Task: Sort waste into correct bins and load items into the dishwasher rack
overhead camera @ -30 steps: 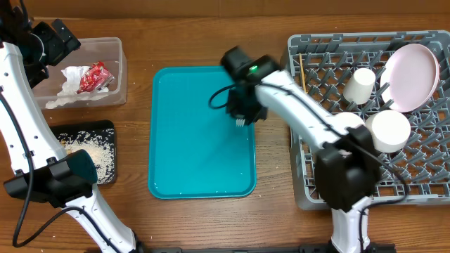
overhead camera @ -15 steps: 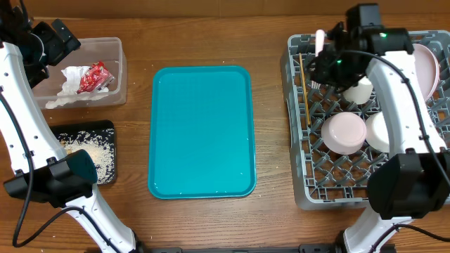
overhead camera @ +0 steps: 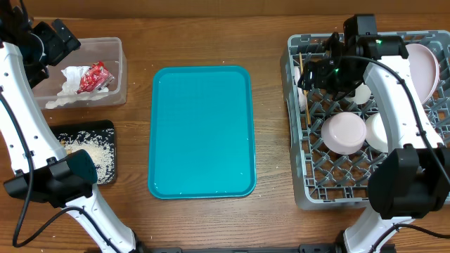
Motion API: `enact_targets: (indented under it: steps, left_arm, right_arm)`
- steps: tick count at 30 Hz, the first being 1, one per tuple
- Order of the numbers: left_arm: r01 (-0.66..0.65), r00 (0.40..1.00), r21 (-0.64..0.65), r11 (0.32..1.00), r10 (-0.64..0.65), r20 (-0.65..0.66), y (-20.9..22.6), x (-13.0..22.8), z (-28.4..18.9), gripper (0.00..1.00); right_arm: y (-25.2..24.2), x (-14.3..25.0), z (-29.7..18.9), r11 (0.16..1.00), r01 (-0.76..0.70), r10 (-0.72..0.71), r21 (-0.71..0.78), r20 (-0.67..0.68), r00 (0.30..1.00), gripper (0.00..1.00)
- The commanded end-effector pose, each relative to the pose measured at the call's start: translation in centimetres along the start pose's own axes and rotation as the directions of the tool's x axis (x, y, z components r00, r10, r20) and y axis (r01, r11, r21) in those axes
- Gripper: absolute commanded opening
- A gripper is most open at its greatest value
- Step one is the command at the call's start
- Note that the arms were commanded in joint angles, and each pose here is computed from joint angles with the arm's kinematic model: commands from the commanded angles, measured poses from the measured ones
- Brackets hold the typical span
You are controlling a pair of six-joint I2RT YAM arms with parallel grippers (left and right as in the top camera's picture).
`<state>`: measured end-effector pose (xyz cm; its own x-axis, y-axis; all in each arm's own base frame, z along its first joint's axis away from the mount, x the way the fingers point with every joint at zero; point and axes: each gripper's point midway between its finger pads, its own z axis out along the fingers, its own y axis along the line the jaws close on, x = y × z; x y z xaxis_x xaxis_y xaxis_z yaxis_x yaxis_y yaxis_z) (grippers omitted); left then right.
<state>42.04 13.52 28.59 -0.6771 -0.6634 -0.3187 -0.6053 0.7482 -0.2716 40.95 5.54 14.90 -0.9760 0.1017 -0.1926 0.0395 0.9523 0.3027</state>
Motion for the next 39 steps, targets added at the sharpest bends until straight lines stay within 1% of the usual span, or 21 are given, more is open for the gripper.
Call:
enact_targets:
  steps: [1, 3, 7, 8, 11, 14, 17, 19, 20, 21, 22, 23, 24, 25, 26, 31, 34, 36, 39]
  left_arm:
    - [0.0, 1.0, 0.007, 1.0, 0.0, -0.002, -0.4, 0.1, 0.0, 1.0]
    - [0.0, 1.0, 0.007, 1.0, 0.0, -0.003, -0.4, 0.1, 0.0, 1.0]
    - [0.0, 1.0, 0.007, 1.0, 0.0, -0.002, -0.4, 0.1, 0.0, 1.0]
    - [0.0, 1.0, 0.007, 1.0, 0.0, -0.002, -0.4, 0.1, 0.0, 1.0]
    - [0.0, 1.0, 0.007, 1.0, 0.0, -0.003, -0.4, 0.1, 0.0, 1.0]
    - [0.0, 1.0, 0.007, 1.0, 0.0, -0.002, -0.4, 0.1, 0.0, 1.0]
    - [0.0, 1.0, 0.007, 1.0, 0.0, -0.002, -0.4, 0.1, 0.0, 1.0]
    - [0.0, 1.0, 0.007, 1.0, 0.0, -0.003, -0.4, 0.1, 0.0, 1.0]
    - [0.0, 1.0, 0.007, 1.0, 0.0, -0.002, -0.4, 0.1, 0.0, 1.0]
    - [0.0, 1.0, 0.007, 1.0, 0.0, -0.003, -0.4, 0.1, 0.0, 1.0]
    - [0.0, 1.0, 0.007, 1.0, 0.0, -0.002, -0.4, 0.1, 0.0, 1.0]
    - [0.0, 1.0, 0.007, 1.0, 0.0, -0.003, -0.4, 0.1, 0.0, 1.0]
    - [0.0, 1.0, 0.007, 1.0, 0.0, -0.002, -0.4, 0.1, 0.0, 1.0]
    - [0.0, 1.0, 0.007, 1.0, 0.0, -0.003, -0.4, 0.1, 0.0, 1.0]
    - [0.0, 1.0, 0.007, 1.0, 0.0, -0.003, -0.4, 0.1, 0.0, 1.0]
    - [0.0, 1.0, 0.007, 1.0, 0.0, -0.003, -0.4, 0.1, 0.0, 1.0]
    - [0.0, 1.0, 0.007, 1.0, 0.0, -0.002, -0.4, 0.1, 0.0, 1.0]
    - [0.0, 1.0, 0.007, 1.0, 0.0, -0.002, -0.4, 0.1, 0.0, 1.0]
    - [0.0, 1.0, 0.007, 1.0, 0.0, -0.002, -0.4, 0.1, 0.0, 1.0]
  right_arm:
    - [1.9, 0.4, -1.5, 0.997, -0.027, 0.027, -0.076, -0.004, 1.0, 0.87]
    - [3.1, 0.6, -3.3, 0.992, -0.027, 0.028, -0.121, 0.003, 1.0, 0.85]
    - [4.1, 1.9, -7.8, 0.992, -0.039, 0.047, -0.124, 0.066, 0.997, 0.85]
    - [4.2, 2.6, -9.0, 0.993, -0.035, 0.044, -0.113, 0.078, 0.996, 0.85]
    - [2.8, 5.9, -12.5, 0.999, -0.045, 0.045, 0.001, 0.107, 0.993, 0.85]
    - [2.5, 9.7, -14.6, 0.998, -0.053, 0.05, 0.021, 0.111, 0.993, 0.85]
    - [2.2, 13.0, -14.8, 0.994, -0.113, 0.111, 0.006, 0.14, 0.984, 0.85]
    - [1.6, 15.4, -13.5, 0.99, -0.142, 0.142, -0.016, 0.194, 0.971, 0.84]
    - [1.2, 16.4, -12.7, 0.989, -0.147, 0.15, -0.029, 0.223, 0.963, 1.0]
    - [0.7, 17.6, -11.6, 0.985, -0.17, 0.174, -0.041, 0.236, 0.956, 1.0]
    - [0.5, 18.3, -11.0, 0.98, -0.192, 0.198, -0.048, 0.234, 0.952, 1.0]
    - [-0.2, 20.1, -9.6, 0.965, -0.256, 0.261, -0.053, 0.209, 0.942, 1.0]
    - [-0.5, 21.1, -8.8, 0.952, -0.3, 0.305, -0.054, 0.191, 0.933, 1.0]
    - [-1.0, 22.3, -7.7, 0.923, -0.38, 0.384, -0.055, 0.164, 0.909, 1.0]
    - [-1.3, 23.1, -7.1, 0.92, -0.39, 0.392, -0.042, 0.141, 0.909, 1.0]
    - [-1.7, 23.6, -6.0, 0.914, -0.405, 0.405, -0.015, 0.096, 0.909, 1.0]
    - [-0.9, 20.5, -6.4, 0.939, -0.335, 0.343, -0.075, 0.201, 0.917, 1.0]
    - [-0.1, 19.0, -6.8, 0.962, -0.253, 0.271, -0.101, 0.259, 0.927, 1.0]
    - [0.8, 17.7, -7.1, 0.974, -0.191, 0.22, -0.123, 0.307, 0.926, 1.0]
